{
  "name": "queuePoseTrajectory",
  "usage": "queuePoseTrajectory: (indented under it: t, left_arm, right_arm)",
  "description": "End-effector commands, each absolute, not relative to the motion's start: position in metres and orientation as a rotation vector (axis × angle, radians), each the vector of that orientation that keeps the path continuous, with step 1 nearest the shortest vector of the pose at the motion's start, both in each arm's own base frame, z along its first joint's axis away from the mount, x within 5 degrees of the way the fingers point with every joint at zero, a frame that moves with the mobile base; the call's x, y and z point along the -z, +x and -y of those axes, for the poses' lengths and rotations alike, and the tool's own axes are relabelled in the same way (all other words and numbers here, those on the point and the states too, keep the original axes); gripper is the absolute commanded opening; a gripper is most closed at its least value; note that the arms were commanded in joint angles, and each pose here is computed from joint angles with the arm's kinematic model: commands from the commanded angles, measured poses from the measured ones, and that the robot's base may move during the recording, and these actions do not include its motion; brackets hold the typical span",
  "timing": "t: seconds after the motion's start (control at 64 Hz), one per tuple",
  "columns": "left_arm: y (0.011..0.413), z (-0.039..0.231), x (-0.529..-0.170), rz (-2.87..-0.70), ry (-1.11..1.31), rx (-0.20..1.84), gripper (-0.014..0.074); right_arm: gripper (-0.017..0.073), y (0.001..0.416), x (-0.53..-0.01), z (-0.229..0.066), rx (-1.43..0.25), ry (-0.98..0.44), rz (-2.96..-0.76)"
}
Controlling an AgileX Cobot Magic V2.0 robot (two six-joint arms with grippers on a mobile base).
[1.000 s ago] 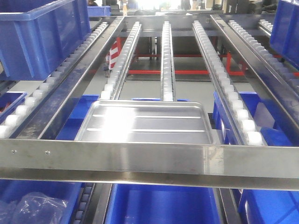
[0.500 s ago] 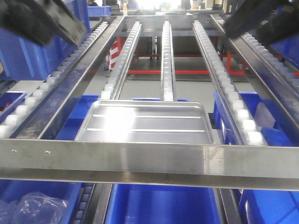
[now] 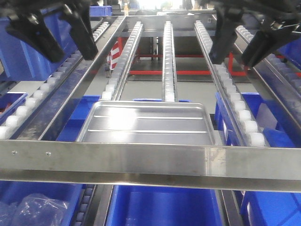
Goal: Grab silver tray and stack on right shelf
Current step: 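Lower both grippers onto opposite short edges of the silver tray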
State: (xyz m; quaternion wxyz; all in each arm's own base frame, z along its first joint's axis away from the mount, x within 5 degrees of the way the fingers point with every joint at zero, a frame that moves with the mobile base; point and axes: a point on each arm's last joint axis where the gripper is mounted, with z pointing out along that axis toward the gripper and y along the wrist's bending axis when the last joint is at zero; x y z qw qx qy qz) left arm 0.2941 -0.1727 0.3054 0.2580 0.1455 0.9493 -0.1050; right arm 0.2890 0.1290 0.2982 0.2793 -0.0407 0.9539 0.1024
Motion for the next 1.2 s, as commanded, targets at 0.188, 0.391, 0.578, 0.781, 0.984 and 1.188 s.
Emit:
queuePoseTrajectory:
  t: [0.188,0.391,0.578,0.781,0.984,1.188]
  left_arm:
    - [0.323,0.185,-0.279,-2.612,0.270,0.257,0.0296]
    - [0.337,0.193,-0.253,-2.619,0.285,0.237,0.0297]
    - [0.346,0.192,-0.236,-2.634,0.267,0.161,0.0296]
    - [0.350,0.192,-0.233,-2.608,0.243,0.148,0.0296]
    - [0.354,0.196,-0.217,-2.645,0.236,0.149,0.0296]
    - [0.355,0.196,-0.212,-2.652,0.238,0.146,0.0296]
  right_arm:
    - [0.0433,0.325,-0.278,-0.138,-0.224,-0.052,-2.569]
    - [0.0433,0.341,-0.242,-0.145,-0.194,-0.059,-2.637]
    - [0.0433,0.348,-0.223,-0.148,-0.182,-0.063,-2.666]
    - [0.0433,0.352,-0.216,-0.150,-0.186,-0.065,-2.663]
    - [0.0433,0.353,-0.216,-0.151,-0.196,-0.066,-2.644]
    - [0.0433,0.355,-0.217,-0.152,-0.209,-0.067,-2.622]
